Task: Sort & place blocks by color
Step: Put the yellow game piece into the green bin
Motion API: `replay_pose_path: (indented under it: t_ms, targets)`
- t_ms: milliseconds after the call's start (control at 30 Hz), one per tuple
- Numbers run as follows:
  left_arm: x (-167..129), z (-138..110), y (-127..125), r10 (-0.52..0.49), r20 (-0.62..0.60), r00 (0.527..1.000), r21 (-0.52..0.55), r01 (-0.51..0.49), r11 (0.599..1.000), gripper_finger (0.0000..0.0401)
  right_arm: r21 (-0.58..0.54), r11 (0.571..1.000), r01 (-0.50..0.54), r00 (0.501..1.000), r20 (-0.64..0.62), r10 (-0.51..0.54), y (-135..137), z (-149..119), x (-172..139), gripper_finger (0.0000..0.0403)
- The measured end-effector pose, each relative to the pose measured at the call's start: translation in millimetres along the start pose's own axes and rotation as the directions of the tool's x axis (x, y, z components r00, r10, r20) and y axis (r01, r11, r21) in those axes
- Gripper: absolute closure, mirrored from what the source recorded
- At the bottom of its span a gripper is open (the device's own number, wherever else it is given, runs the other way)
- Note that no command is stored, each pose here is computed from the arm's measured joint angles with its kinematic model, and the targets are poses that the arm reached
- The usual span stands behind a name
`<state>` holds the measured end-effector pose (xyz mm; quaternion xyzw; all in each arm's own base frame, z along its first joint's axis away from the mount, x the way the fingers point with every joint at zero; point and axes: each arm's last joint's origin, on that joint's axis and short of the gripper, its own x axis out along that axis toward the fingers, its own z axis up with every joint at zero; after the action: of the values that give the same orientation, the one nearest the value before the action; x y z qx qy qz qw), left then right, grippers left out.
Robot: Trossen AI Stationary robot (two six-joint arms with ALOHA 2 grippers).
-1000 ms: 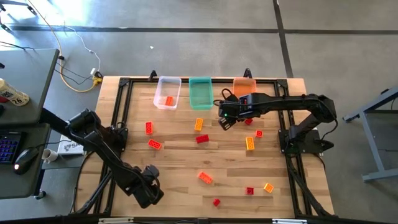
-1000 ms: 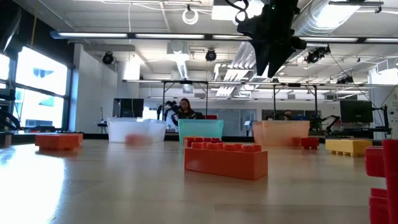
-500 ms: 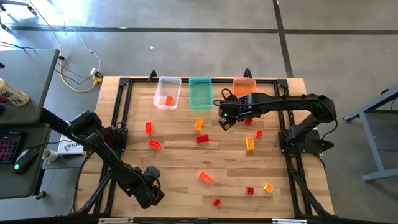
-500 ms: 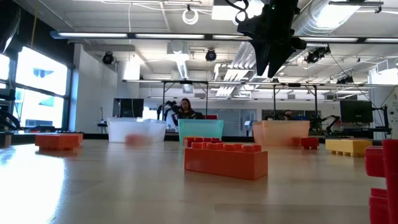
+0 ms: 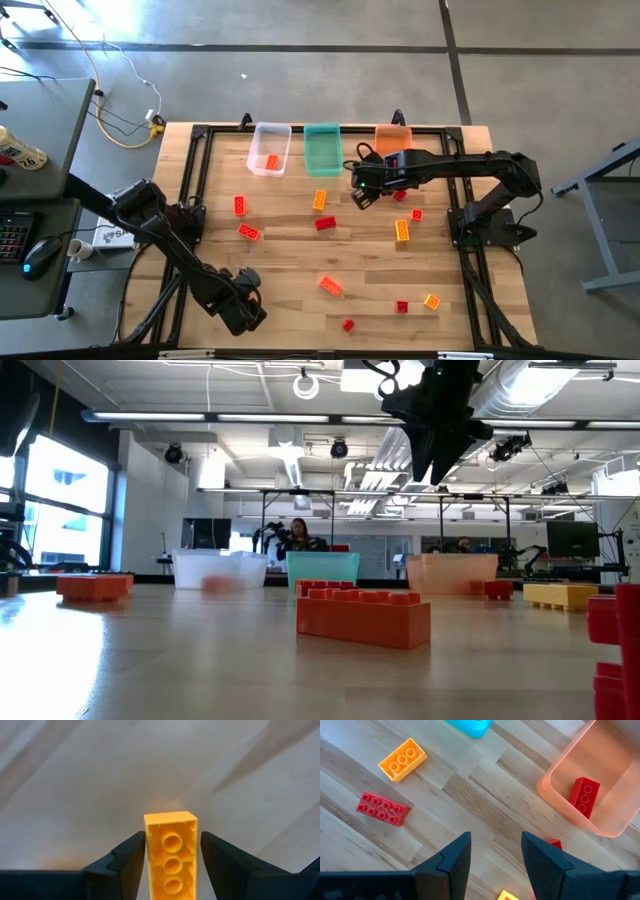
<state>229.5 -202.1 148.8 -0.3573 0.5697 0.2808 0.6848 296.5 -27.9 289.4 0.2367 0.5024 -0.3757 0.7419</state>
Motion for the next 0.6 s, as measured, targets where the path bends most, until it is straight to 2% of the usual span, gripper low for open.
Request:
replay_pose_path:
  t_ms: [333,600]
  targets:
    - [13,-2,-2,0.029,-0.012,1.0,0.021,-0.029,0.999,0.0223,0.0,1.0,0.0,1.0,0.0,0.0,0,0,0,0.0243]
    - [12,-1,-2,0.024,-0.004,1.0,0.086,-0.024,0.996,0.0293,0.0,1.0,-0.001,1.0,-0.001,0.001,0,0,0,0.0243]
